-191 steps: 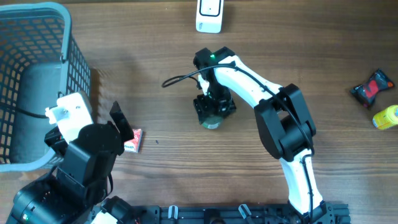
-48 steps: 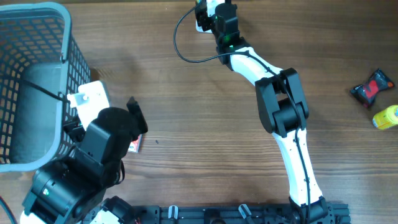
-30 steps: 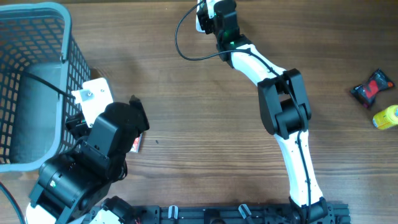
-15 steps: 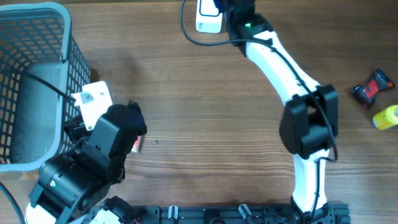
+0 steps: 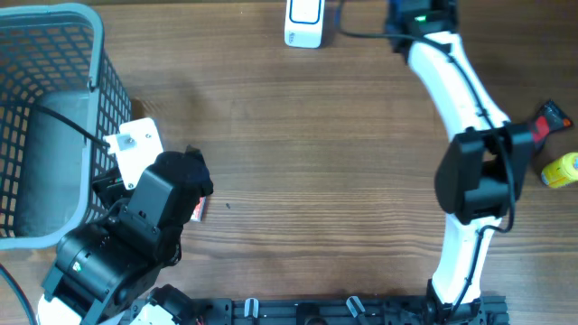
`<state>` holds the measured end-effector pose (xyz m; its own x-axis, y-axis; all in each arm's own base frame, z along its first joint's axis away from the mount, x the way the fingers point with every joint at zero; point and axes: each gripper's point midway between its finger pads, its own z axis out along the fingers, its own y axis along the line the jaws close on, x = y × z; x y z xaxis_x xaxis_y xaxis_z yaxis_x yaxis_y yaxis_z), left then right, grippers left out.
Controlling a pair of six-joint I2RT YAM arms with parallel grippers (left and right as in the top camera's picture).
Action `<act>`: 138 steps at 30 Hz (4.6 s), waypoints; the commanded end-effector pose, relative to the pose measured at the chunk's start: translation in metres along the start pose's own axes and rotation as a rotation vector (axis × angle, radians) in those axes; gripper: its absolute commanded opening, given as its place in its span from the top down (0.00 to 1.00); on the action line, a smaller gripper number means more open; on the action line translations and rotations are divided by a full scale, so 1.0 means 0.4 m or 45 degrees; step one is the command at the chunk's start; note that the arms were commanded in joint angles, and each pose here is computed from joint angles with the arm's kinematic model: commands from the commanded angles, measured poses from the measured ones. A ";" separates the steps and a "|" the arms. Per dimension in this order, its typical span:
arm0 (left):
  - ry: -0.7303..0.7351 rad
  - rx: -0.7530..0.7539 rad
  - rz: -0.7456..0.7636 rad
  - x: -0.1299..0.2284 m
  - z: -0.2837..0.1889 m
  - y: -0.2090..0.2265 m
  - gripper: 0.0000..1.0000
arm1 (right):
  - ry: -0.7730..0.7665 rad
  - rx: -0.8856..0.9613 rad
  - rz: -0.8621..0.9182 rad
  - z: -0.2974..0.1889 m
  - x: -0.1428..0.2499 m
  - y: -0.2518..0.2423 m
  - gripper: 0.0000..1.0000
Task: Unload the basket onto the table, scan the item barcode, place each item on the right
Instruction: 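Carry the tuna tin to the right edge with the right gripper, then set the tin down near the right edge, open and lift the right gripper, then lower the left gripper onto the red tissue pack and grasp it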
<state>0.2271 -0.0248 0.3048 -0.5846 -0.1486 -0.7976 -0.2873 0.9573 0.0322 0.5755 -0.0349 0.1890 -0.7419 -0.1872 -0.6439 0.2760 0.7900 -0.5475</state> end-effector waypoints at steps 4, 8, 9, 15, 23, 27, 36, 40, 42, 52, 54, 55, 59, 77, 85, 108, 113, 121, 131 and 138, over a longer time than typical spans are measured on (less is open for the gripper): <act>-0.017 -0.025 -0.022 -0.004 0.003 0.007 0.00 | 0.184 -0.041 0.321 0.043 0.086 -0.224 0.43; -0.018 -0.023 -0.024 -0.004 0.003 0.006 0.00 | 0.398 -0.116 0.411 0.093 0.214 -0.300 0.44; -0.017 -0.019 -0.025 -0.004 0.003 0.004 0.00 | 0.447 -0.143 0.451 0.101 0.244 -0.315 0.44; -0.009 0.035 -0.046 -0.006 0.003 -0.017 0.00 | 0.669 -0.387 0.693 0.116 0.374 -0.365 0.45; 0.006 0.074 -0.054 -0.003 0.002 -0.031 0.00 | 0.687 -0.477 0.875 0.139 0.398 -0.378 0.44; 0.011 0.094 -0.060 -0.002 0.002 -0.039 0.00 | 0.612 -0.474 0.886 0.186 0.386 -0.361 0.39; -0.007 0.105 -0.076 -0.012 0.001 -0.045 0.00 | 0.597 -0.488 0.888 0.298 0.418 -0.298 0.38; -0.008 0.107 -0.077 -0.012 0.001 -0.045 0.00 | 0.641 -0.493 0.880 0.330 0.454 -0.266 0.38; -0.008 0.107 -0.078 -0.013 0.001 -0.045 0.00 | 0.684 -0.498 0.873 0.348 0.484 -0.243 0.38; -0.008 0.107 -0.077 -0.013 0.001 -0.045 0.00 | 0.788 -0.483 0.846 0.383 0.561 -0.199 0.39; -0.008 0.107 -0.077 -0.013 0.001 -0.045 0.00 | 0.809 -0.435 0.835 0.384 0.578 -0.214 0.37; -0.008 0.107 -0.077 -0.013 0.001 -0.045 0.00 | 0.819 -0.409 0.829 0.385 0.586 -0.223 0.37; -0.008 0.106 -0.077 -0.012 0.001 -0.045 0.00 | 0.860 -0.316 0.818 0.388 0.624 -0.266 0.36; -0.007 0.107 -0.076 -0.012 0.001 -0.045 0.00 | 0.723 -0.445 0.897 0.372 0.530 -0.338 0.00; -0.008 0.106 -0.076 -0.012 0.001 -0.045 0.00 | 0.423 -0.622 0.902 0.229 0.293 -0.390 0.00; -0.105 0.270 0.078 -0.077 -0.061 -0.073 0.00 | 0.525 -1.084 0.404 -0.230 0.160 0.026 0.00; 0.257 0.340 0.296 0.063 -0.010 -0.134 0.00 | 0.556 -1.115 0.349 -0.267 0.170 0.065 0.00; 0.605 0.165 0.430 0.171 0.146 -0.184 0.00 | 0.580 -1.118 0.325 -0.273 0.184 0.066 0.00; 0.917 0.310 0.465 0.367 0.269 -0.223 0.00 | 0.566 -1.119 0.327 -0.271 0.177 0.066 0.00; 0.726 0.395 0.406 0.392 0.285 -0.214 0.00 | 0.568 -1.118 0.327 -0.271 0.178 0.066 0.00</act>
<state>0.2571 -0.1047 0.1069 -0.9528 0.1171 -0.2802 0.1186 0.9929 0.0116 0.4631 0.0347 0.1861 -0.9322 0.1603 -0.3246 0.0682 0.9584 0.2773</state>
